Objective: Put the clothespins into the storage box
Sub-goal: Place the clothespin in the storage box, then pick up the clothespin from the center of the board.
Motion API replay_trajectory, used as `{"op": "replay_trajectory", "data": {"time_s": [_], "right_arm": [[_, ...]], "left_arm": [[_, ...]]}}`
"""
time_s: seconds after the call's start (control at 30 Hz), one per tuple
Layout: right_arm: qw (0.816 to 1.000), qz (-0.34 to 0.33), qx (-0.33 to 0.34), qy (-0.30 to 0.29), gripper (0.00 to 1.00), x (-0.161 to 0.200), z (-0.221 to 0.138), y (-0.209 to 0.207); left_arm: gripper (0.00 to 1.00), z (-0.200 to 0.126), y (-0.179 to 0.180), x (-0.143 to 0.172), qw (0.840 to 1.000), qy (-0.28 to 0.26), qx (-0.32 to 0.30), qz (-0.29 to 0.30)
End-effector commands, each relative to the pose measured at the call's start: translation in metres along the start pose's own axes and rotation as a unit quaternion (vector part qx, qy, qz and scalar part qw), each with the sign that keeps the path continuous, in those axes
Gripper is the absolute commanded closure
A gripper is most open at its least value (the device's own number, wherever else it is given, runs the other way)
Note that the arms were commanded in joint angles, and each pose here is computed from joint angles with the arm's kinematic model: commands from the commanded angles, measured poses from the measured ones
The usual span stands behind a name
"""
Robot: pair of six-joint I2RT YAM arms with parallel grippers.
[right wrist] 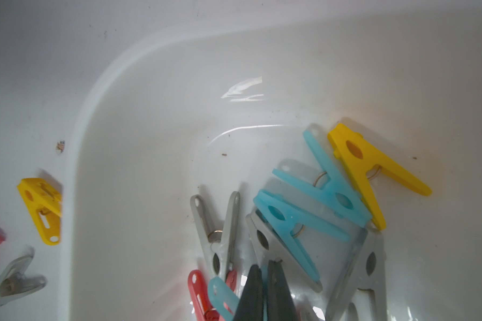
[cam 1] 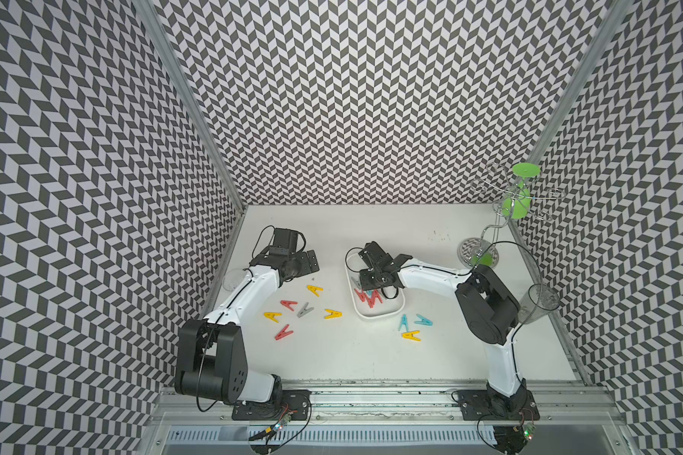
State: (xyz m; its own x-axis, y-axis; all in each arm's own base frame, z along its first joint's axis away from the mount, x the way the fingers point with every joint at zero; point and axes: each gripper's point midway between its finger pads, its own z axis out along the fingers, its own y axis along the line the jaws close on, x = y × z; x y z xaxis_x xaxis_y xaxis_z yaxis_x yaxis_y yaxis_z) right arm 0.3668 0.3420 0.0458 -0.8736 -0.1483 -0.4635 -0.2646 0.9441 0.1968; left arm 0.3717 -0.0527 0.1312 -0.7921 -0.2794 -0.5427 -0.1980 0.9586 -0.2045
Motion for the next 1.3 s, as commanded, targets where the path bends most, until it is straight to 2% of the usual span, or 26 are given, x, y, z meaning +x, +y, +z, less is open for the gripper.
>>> {"op": "replay_trajectory", "data": {"time_s": [0.0,0.17,0.43,0.6,0.8,1.0,1.13,1.27], "right_arm": [[1.000,0.005,0.003,-0.009,0.92,-0.004,0.002,0.000],[1.000,0.004,-0.005,-0.020,0.83,-0.015,-0.010,0.006],[0.998,-0.009,-0.026,-0.058,0.78,-0.052,-0.048,0.020],[0.998,-0.013,-0.023,-0.057,0.73,-0.057,-0.071,0.007],[1.000,0.013,-0.014,-0.021,0.65,-0.018,-0.104,-0.043],[0.998,0.052,0.020,0.017,0.63,0.039,-0.134,-0.103],[0.996,0.066,0.037,0.041,0.62,0.073,-0.133,-0.130],[0.995,0.054,0.018,0.081,0.61,0.101,-0.118,-0.129]], "left_arm": [[0.01,-0.004,0.003,-0.004,1.000,-0.008,-0.004,0.003],[0.01,-0.004,0.005,-0.004,1.000,-0.008,-0.005,0.002],[0.02,-0.007,0.004,-0.007,1.000,-0.013,-0.004,0.000],[0.02,-0.010,0.005,-0.009,1.000,-0.016,-0.007,0.000],[0.02,-0.012,0.004,-0.012,1.000,-0.019,-0.007,0.001],[0.02,-0.008,0.000,-0.014,1.000,-0.016,0.000,0.000],[0.02,-0.006,-0.003,-0.018,1.000,-0.018,0.005,0.000],[0.02,-0.006,-0.005,-0.019,1.000,-0.018,0.008,0.000]]}}
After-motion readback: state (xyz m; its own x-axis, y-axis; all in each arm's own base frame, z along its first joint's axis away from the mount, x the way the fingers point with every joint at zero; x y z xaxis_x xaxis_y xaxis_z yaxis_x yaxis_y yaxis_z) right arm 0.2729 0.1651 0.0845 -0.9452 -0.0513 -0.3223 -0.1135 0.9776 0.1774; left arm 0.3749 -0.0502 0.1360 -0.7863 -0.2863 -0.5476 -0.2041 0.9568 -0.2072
